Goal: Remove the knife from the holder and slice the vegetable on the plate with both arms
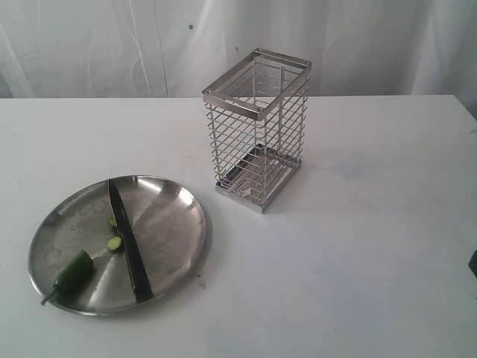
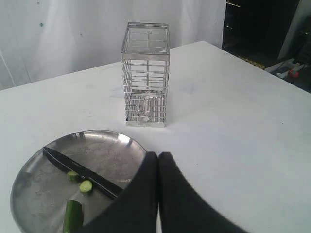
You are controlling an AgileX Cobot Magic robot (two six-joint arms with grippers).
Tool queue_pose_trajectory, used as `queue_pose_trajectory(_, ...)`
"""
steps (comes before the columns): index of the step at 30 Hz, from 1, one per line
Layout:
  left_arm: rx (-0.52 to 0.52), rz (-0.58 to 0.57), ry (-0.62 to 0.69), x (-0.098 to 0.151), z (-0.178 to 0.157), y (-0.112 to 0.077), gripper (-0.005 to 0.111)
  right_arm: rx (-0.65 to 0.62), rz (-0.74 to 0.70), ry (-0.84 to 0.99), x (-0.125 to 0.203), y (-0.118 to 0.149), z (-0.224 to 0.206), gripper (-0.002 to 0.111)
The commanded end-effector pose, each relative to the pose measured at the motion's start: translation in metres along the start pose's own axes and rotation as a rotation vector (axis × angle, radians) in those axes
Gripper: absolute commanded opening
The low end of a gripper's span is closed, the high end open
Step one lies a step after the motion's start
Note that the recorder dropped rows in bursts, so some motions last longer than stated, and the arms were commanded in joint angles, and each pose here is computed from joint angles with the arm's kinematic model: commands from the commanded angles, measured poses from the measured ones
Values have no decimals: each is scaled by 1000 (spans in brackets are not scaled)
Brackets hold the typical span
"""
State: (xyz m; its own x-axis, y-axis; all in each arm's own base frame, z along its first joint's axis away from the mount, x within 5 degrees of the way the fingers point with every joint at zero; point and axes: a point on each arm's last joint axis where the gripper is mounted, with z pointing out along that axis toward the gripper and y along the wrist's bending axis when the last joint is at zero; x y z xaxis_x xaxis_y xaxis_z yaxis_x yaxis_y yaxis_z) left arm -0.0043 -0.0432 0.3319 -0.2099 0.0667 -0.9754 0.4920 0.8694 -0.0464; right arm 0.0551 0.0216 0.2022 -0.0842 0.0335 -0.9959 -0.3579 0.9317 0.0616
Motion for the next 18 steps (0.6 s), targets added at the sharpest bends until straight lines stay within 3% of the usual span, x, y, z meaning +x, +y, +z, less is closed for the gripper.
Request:
queue_pose_trajectory(1, 15, -13, 0, 2, 0, -1, 0, 16, -14, 58, 8, -1, -3, 0)
queue_pose_trajectory(18, 15, -13, 0, 2, 0, -1, 0, 15, -8, 65, 9, -1, -3, 0)
